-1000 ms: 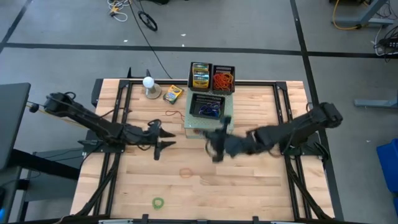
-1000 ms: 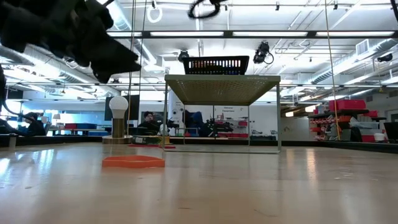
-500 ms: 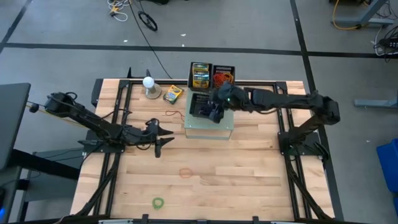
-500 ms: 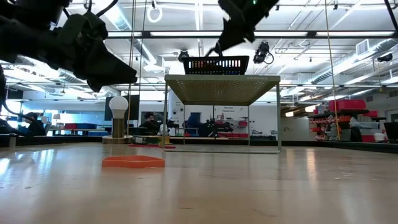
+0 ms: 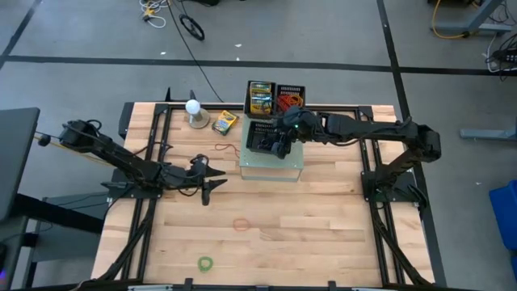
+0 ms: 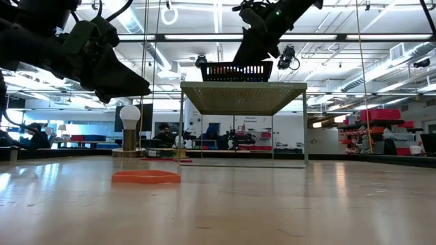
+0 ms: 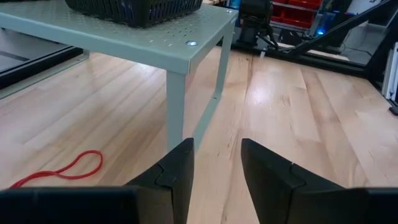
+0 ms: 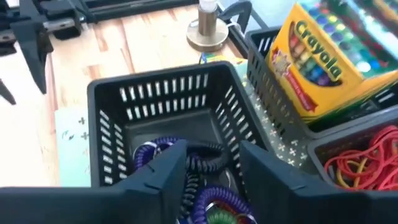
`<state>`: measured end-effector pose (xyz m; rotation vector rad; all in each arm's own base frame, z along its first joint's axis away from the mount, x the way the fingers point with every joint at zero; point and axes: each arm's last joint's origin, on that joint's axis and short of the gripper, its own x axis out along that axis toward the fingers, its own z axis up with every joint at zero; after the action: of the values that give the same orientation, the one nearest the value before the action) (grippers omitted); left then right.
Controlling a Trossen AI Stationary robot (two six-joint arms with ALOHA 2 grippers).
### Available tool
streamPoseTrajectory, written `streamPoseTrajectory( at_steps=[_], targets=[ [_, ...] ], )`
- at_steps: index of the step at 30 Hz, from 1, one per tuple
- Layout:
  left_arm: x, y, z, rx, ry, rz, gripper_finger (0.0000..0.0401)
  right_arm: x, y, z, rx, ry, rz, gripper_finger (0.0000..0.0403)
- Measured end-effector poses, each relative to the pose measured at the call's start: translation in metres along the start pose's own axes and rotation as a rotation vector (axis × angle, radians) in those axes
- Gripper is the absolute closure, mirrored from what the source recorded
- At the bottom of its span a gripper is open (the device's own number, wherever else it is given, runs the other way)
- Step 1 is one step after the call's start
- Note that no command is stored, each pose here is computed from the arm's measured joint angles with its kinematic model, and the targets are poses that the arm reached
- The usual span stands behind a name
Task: Pick & Place Office Desk Supplies
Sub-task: Put the orange rubber band into the top right black bin on the shelf
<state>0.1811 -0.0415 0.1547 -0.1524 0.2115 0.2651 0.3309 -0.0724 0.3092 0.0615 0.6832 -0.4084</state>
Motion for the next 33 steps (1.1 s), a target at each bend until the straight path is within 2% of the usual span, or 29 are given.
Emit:
streamPoseTrajectory(
  at_steps=[3, 5, 7, 10, 13, 17, 23, 28, 33],
  targets=[
    [0.000, 0.000, 0.000, -0.002, -0.002, -0.002, 0.0261, -0.008, 0.003, 0.002, -0.006, -0.021, 0.006, 0.0217],
    [0.000, -0.001, 0.000, -0.010, 0.004, -0.021, 0.0261, -0.024, 0.008, 0.005, -0.012, -0.055, 0.027, 0.0213],
    [0.000, -0.002, -0.001, -0.022, 0.020, -0.056, 0.0262, -0.042, 0.017, 0.005, -0.030, -0.074, 0.029, 0.0224],
    [0.000, -0.003, -0.003, -0.054, 0.049, -0.099, 0.0265, -0.065, 0.038, -0.003, -0.084, -0.091, 0.001, 0.0265],
    [0.002, -0.005, -0.008, -0.050, 0.080, -0.113, 0.0269, -0.078, 0.061, -0.022, -0.111, -0.105, 0.031, 0.0324],
    [0.005, -0.008, -0.019, -0.030, 0.135, -0.106, 0.0272, -0.080, 0.093, -0.059, -0.100, -0.115, 0.115, 0.0392],
    [0.016, -0.027, -0.027, -0.026, 0.219, -0.166, 0.0272, -0.077, 0.128, -0.106, -0.049, -0.139, 0.137, 0.0382],
    [0.028, -0.058, -0.029, 0.014, 0.272, -0.223, 0.0272, -0.074, 0.143, -0.141, 0.012, -0.239, 0.165, 0.0397],
    [0.040, -0.086, -0.033, 0.059, 0.422, -0.204, 0.0271, -0.071, 0.147, -0.169, 0.062, -0.327, 0.245, 0.0393]
  ],
)
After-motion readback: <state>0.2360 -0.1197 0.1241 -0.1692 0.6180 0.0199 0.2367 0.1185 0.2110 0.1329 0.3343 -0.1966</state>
